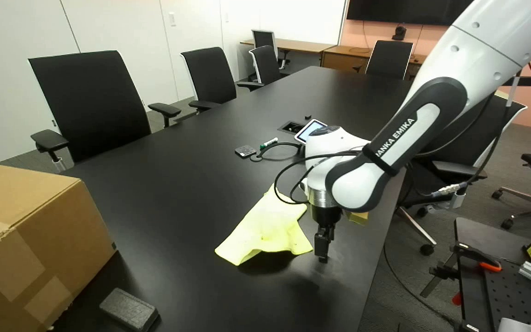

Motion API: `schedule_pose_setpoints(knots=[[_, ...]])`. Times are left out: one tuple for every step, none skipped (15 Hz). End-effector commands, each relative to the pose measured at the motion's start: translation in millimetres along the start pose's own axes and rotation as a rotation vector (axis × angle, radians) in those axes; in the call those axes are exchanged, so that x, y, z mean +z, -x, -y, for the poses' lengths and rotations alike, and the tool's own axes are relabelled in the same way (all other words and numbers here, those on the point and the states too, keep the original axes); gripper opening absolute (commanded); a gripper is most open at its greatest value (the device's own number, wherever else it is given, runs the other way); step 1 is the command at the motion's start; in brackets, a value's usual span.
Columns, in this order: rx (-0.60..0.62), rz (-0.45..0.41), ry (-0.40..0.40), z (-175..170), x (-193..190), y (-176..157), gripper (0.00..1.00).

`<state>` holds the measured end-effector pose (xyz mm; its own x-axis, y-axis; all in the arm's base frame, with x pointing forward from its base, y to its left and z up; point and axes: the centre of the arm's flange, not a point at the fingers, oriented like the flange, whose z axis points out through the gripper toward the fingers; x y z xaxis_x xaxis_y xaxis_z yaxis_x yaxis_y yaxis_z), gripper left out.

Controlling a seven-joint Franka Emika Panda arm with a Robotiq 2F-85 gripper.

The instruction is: Fold the towel in half

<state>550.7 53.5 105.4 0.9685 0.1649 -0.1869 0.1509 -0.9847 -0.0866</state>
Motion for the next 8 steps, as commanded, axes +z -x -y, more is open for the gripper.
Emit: schedule_pose_setpoints(knots=[[-0.043,-0.093,0.008,9.0,-12.9,35.8,1.00],[-0.041,-0.112,0.010,11.0,-14.8,34.8,1.00],[-0.042,-0.129,0.011,13.3,-16.3,32.5,1.00],[-0.047,-0.139,0.007,15.7,-16.6,29.5,1.00],[-0.052,-0.149,0.005,18.8,-18.0,26.4,1.00],[-0.070,-0.153,-0.004,21.5,-17.5,22.1,1.00],[-0.094,-0.154,-0.006,24.8,-17.7,18.9,1.00],[-0.122,-0.157,-0.009,28.2,-17.8,16.3,1.00]])
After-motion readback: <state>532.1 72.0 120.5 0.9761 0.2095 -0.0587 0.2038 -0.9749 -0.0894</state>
